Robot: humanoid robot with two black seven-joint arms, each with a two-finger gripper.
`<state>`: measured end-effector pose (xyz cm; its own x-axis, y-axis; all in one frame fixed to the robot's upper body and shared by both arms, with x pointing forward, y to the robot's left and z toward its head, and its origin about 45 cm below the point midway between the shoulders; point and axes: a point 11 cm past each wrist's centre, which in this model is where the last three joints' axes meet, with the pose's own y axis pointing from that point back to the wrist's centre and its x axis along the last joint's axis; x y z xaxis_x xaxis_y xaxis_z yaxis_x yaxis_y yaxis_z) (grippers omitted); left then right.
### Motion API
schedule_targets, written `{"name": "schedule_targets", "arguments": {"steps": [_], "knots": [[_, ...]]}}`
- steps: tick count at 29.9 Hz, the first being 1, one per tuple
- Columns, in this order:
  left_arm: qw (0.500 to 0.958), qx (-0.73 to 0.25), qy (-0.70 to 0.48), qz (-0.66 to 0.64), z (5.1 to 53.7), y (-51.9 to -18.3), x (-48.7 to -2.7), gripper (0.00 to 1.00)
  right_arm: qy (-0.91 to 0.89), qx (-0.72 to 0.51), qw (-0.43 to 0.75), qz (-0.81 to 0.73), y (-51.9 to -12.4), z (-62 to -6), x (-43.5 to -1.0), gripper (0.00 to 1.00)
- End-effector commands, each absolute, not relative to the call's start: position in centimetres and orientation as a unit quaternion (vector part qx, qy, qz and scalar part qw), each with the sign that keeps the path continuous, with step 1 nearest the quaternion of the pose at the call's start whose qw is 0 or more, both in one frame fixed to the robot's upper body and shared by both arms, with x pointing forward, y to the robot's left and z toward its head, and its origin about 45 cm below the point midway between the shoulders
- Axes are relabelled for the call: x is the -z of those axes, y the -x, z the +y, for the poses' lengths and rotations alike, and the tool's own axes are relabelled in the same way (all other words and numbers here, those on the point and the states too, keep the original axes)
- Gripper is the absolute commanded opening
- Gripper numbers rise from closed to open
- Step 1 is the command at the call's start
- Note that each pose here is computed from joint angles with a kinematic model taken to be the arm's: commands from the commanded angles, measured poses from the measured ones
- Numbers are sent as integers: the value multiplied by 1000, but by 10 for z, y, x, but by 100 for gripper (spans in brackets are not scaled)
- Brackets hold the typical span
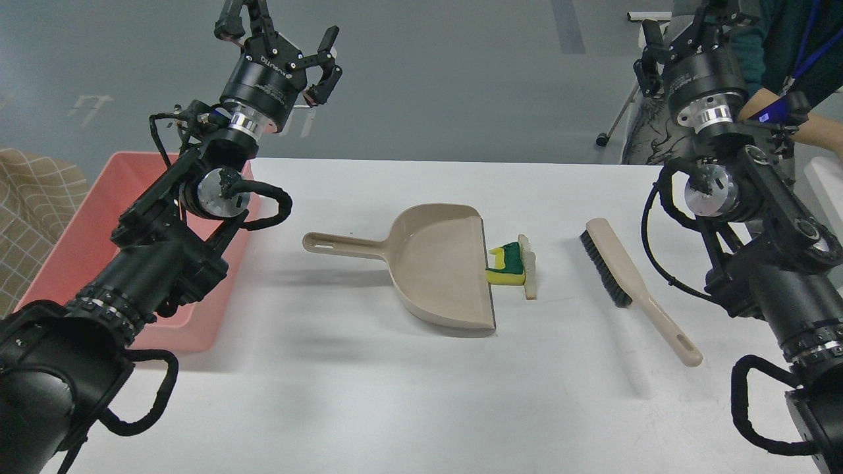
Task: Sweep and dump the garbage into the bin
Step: 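Lower the left gripper from above the pink bin toward the dustpan handle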
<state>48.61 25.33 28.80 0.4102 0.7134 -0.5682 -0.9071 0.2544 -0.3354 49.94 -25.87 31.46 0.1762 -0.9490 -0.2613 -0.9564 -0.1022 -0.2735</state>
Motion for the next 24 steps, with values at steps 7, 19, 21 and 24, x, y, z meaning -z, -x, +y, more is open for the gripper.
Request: {"name": "schedule_targets", "arguments": {"steps": [7, 19, 21, 24], "knots": [[778, -523, 313, 155, 254, -485, -285, 98, 739, -11, 190, 647, -500, -261, -313, 100], [781, -527, 309, 129, 273, -489, -302, 98, 734, 9, 182, 654, -502, -279, -323, 100], [786, -518, 312, 127, 273, -488, -305, 98, 728, 7, 173, 664, -503, -287, -318, 100], [798, -501, 312, 124, 271, -488, -311, 98, 720, 3, 153, 677, -507, -298, -309, 100]]}}
